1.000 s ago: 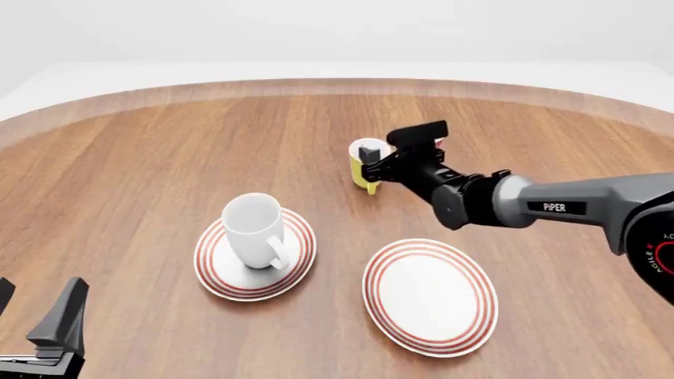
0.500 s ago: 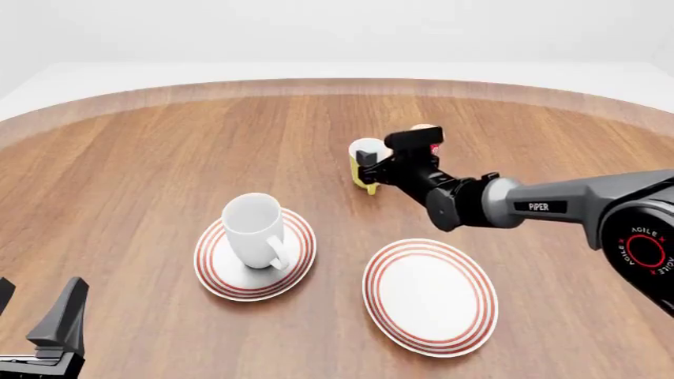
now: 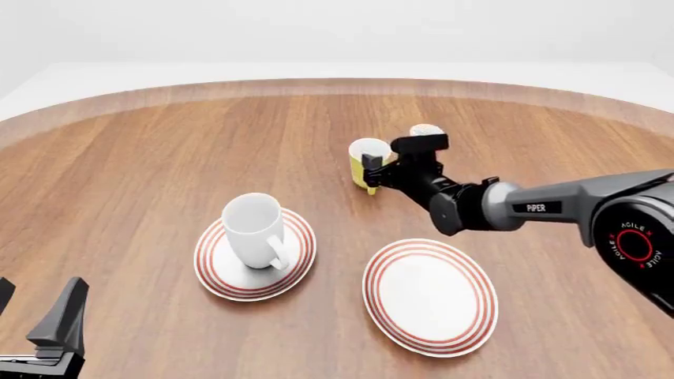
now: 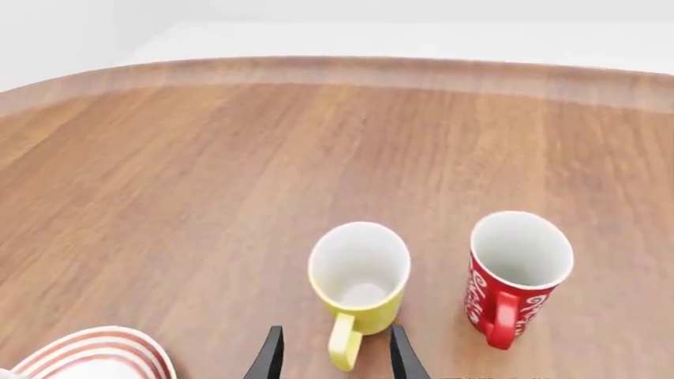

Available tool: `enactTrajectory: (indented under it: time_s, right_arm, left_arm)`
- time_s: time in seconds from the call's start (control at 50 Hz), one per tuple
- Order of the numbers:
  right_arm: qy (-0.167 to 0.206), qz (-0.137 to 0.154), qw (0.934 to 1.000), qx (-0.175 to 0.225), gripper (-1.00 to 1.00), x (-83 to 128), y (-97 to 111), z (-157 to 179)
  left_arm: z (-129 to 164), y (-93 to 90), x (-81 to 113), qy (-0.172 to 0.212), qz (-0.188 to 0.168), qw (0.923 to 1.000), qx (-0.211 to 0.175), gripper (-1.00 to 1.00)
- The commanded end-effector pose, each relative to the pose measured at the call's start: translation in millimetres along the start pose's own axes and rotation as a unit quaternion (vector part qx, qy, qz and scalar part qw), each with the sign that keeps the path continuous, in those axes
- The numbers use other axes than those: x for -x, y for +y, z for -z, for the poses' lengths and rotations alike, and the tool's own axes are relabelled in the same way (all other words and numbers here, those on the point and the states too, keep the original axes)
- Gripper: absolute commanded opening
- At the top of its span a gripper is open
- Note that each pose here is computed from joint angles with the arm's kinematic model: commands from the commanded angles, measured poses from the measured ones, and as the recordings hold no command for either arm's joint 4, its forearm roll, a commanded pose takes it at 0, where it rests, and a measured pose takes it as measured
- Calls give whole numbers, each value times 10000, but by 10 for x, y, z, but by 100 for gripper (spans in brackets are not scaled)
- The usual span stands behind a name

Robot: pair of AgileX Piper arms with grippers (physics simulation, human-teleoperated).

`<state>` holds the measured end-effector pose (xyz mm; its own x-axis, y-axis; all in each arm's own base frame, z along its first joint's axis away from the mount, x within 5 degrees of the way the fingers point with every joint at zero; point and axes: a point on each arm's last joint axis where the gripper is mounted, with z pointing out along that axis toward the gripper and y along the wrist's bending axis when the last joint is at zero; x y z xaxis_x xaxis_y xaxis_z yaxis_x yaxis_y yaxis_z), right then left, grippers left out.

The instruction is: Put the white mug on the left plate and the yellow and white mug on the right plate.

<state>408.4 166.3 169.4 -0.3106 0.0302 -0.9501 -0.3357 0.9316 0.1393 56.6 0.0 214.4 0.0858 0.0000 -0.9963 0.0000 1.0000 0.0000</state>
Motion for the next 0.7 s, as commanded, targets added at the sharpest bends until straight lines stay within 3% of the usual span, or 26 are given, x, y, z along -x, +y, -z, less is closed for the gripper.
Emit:
enactTrajectory:
  time_s: [0.02, 0.7]
  right_arm:
    - [37, -123, 9999, -66, 100, -68, -66, -73]
    - [205, -287, 9994, -70, 100, -257, -70, -259]
  left_arm:
    - [0, 0, 0, 0, 0, 10000, 0, 100]
    - [0, 0, 0, 0, 0, 10000, 0, 100]
